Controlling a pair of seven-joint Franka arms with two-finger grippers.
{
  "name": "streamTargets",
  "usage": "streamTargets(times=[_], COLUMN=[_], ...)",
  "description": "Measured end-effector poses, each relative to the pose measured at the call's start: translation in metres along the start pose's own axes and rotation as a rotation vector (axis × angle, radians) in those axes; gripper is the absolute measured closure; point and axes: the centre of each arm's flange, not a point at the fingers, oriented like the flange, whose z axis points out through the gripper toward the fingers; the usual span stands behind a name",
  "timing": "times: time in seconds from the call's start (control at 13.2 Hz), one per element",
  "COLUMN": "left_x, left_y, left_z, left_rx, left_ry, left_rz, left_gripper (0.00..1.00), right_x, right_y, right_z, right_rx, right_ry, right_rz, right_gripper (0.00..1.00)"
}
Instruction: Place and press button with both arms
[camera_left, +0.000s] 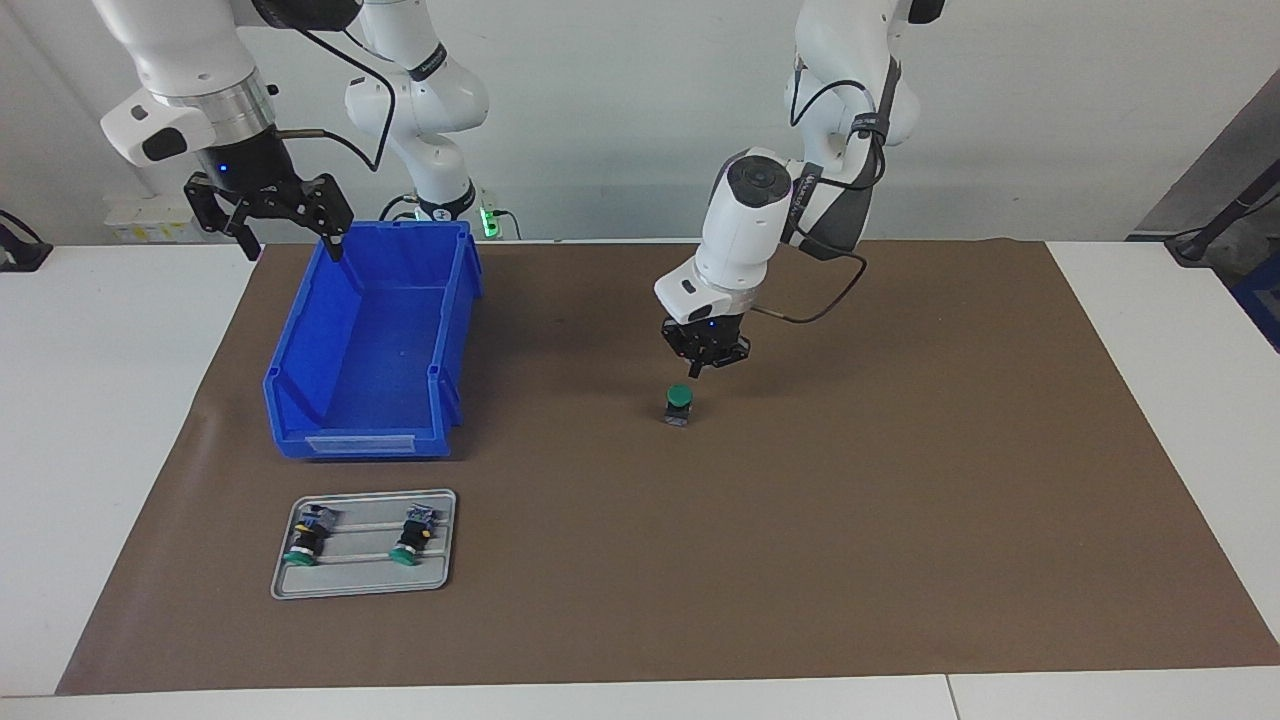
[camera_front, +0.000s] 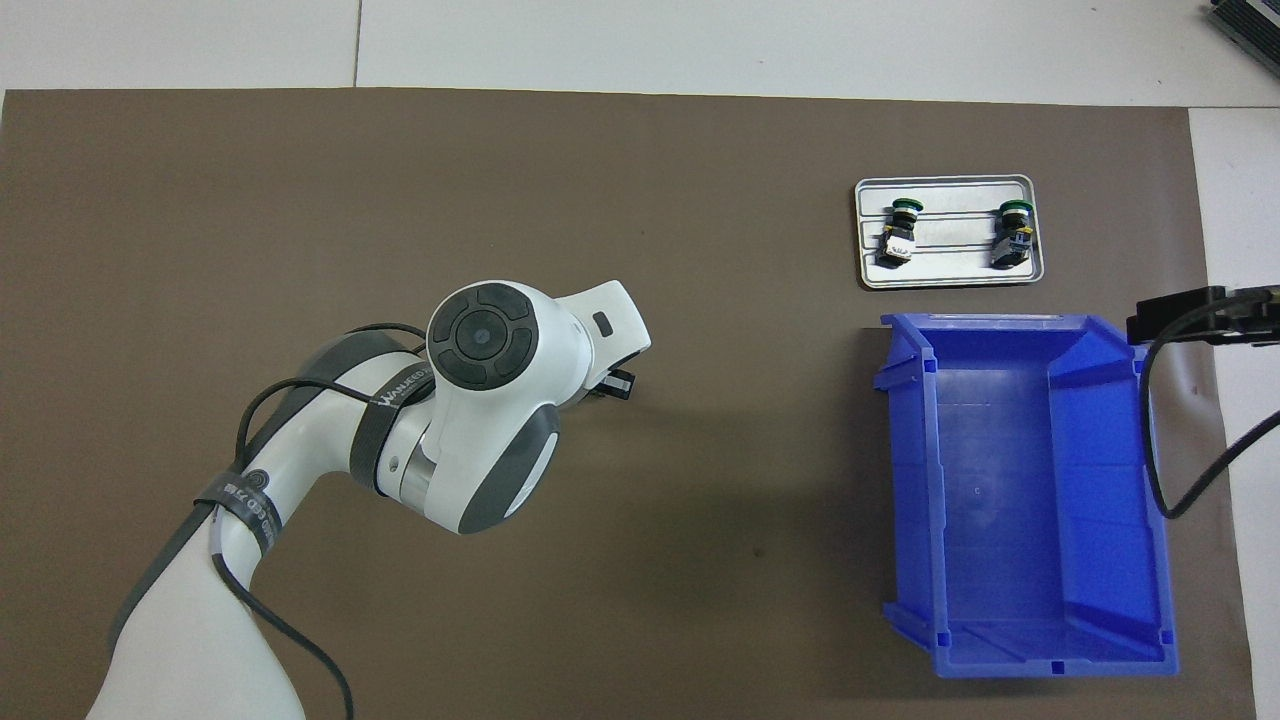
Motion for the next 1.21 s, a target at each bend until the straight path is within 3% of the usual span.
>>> streamTargets(times=[0.53, 0.91, 1.21], left_x=[0.004, 0.003, 0.004], left_y=[-0.002, -0.003, -0.003], left_z=[0.013, 0.017, 0.016], left_rx=[-0.001, -0.002, -0.002], left_ry=[0.017, 0.030, 0.034], left_rz=[-0.004, -0.005, -0.005], left_gripper=[0.99, 0.99, 0.99], right_x=[0.000, 0.011, 0.015], right_y=[-0.023, -0.051, -0.078], right_z=[0.004, 0.029, 0.052], right_rx=[0.001, 0.048, 0.051], right_ry=[0.001, -0.019, -0.016], right_rz=[-0.038, 0.058, 0.057], right_gripper=[0.00, 0.00, 0.00])
